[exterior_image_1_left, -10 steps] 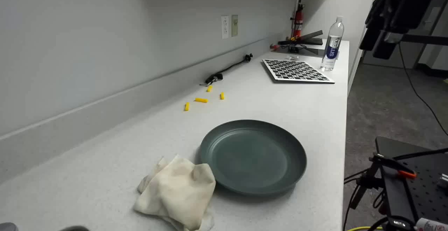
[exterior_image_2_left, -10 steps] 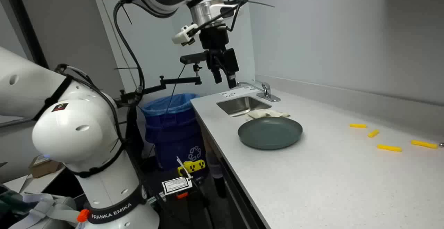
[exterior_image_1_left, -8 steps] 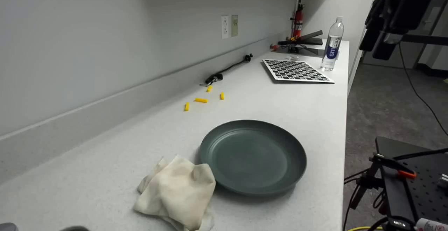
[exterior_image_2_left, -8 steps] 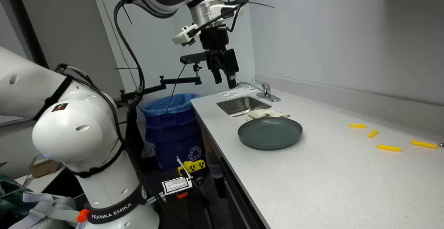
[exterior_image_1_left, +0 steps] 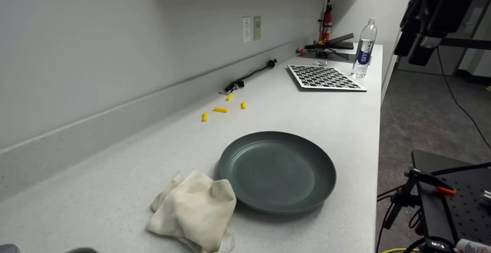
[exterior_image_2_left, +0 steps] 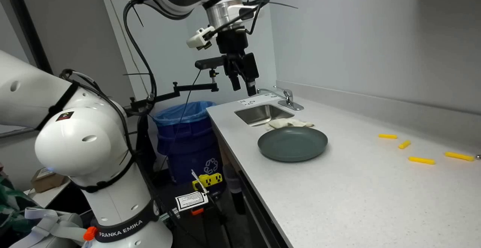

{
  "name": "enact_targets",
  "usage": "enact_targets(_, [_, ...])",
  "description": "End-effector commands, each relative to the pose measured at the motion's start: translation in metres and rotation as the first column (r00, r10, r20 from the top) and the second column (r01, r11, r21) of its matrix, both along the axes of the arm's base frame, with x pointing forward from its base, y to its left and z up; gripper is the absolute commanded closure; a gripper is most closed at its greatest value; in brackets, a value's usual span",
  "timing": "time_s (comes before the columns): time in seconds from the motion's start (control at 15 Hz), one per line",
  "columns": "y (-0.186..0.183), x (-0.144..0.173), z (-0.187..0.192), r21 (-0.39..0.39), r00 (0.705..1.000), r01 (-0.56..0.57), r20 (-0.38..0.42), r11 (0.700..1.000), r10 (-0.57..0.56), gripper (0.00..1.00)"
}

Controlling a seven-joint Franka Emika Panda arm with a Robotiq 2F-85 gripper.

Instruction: Use the towel to wipe the grey plate

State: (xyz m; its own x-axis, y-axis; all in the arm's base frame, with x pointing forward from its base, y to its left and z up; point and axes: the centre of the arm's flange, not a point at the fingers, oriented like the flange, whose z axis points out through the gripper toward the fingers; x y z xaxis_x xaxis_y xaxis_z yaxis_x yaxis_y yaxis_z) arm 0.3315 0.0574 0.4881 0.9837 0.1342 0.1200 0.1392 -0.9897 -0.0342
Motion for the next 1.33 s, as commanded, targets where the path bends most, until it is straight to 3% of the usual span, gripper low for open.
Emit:
enact_targets(0.0, [0.000,0.000,0.000,0.000,1.000,0.000,0.000,1.000,0.000,0.00])
enact_targets(0.87, [-0.001,-0.001,-0.001,0.005,0.998,-0.032,-0.045,0.999,0.032,0.00])
enact_targets(0.93, [0.023,0.069,0.008,-0.003,0.998,-0.025,-0.052,1.000,0.025,0.00])
enact_targets(1.0, [0.026,0.073,0.009,-0.012,0.999,-0.022,-0.045,1.000,0.022,0.00])
enact_targets(1.07, [0.007,0.014,0.002,-0.008,1.000,-0.012,-0.014,1.000,0.012,0.00])
enact_targets(1.27, [0.020,0.046,-0.001,-0.016,0.999,-0.027,-0.041,1.000,0.027,0.00])
